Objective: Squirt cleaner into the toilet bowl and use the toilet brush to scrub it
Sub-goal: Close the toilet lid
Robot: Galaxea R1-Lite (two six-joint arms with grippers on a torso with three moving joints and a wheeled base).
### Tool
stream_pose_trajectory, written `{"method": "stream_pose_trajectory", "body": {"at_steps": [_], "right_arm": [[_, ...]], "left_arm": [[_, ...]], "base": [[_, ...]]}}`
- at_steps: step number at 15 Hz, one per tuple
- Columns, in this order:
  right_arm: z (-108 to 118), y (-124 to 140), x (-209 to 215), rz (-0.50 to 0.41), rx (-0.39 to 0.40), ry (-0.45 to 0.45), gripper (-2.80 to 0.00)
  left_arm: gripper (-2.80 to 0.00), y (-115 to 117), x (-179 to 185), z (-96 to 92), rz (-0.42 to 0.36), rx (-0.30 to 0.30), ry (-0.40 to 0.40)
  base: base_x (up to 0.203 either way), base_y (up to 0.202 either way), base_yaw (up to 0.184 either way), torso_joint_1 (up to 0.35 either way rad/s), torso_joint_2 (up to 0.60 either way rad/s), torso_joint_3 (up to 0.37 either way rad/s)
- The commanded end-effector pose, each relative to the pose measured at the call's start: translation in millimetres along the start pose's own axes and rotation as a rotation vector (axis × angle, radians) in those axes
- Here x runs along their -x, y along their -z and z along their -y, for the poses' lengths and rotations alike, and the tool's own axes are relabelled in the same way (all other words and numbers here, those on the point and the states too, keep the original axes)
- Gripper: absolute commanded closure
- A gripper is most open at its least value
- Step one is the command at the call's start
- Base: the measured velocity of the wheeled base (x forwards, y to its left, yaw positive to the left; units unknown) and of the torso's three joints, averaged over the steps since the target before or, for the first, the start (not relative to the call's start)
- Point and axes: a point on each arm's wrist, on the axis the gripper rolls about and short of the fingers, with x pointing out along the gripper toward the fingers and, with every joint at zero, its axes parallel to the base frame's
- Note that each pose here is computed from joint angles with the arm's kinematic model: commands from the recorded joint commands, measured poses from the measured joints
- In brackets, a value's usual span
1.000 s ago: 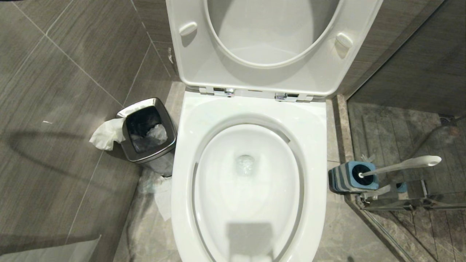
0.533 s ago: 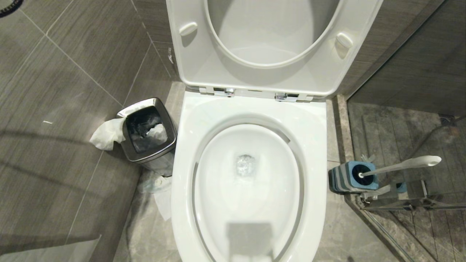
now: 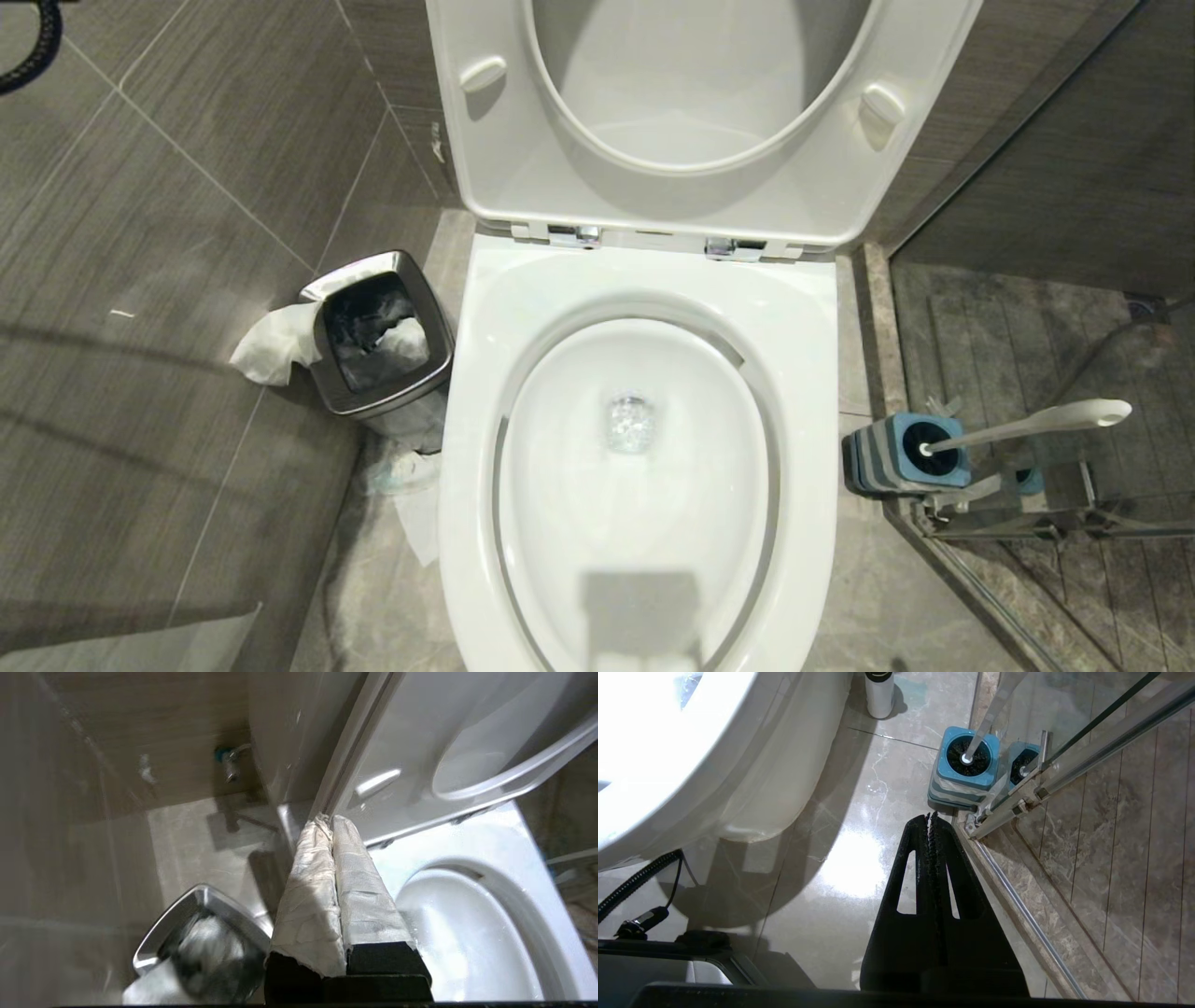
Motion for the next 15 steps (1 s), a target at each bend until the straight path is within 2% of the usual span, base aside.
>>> {"method": "stream_pose_trajectory", "body": {"at_steps": [1,2,4,6,7,9,12,15], "right_arm": [[0.0,0.5,0.0,-0.001,0.0,0.0,0.0],[0.0,0.5,0.0,-0.001,0.0,-0.001,0.0],[0.0,0.5,0.0,-0.001,0.0,0.0,0.0],[0.0,0.5,0.0,-0.001,0.0,-0.001,0.0],[0.0,0.5,0.0,-0.001,0.0,-0.001,0.0],[0.0,0.5,0.0,-0.001,0.0,0.0,0.0],[0.0,0.5,0.0,-0.001,0.0,0.0,0.0],[0.0,0.5,0.0,-0.001,0.0,0.0,0.0]], "left_arm": [[0.0,7.4,-23.3,-15.1,0.03,0.018,0.066],[0.0,4.8,-28.3,-19.8,0.08,0.022,0.079],[0.0,-4.8,-31.6,-22.6,0.185,0.093,0.098],[0.0,-10.3,-31.4,-24.1,0.232,0.179,0.103],[0.0,-14.0,-29.5,-24.3,0.247,0.202,0.099],[0.0,-21.7,-30.5,-26.0,0.288,0.203,0.1],[0.0,-28.4,-43.2,-30.1,0.4,0.153,0.116],[0.0,-24.2,-62.6,-30.6,0.457,0.128,0.165]], "base": [[0.0,0.0,0.0,0.0,0.0,0.0],[0.0,0.0,0.0,0.0,0.0,0.0],[0.0,0.0,0.0,0.0,0.0,0.0],[0.0,0.0,0.0,0.0,0.0,0.0],[0.0,0.0,0.0,0.0,0.0,0.0],[0.0,0.0,0.0,0.0,0.0,0.0],[0.0,0.0,0.0,0.0,0.0,0.0],[0.0,0.0,0.0,0.0,0.0,0.0]]}}
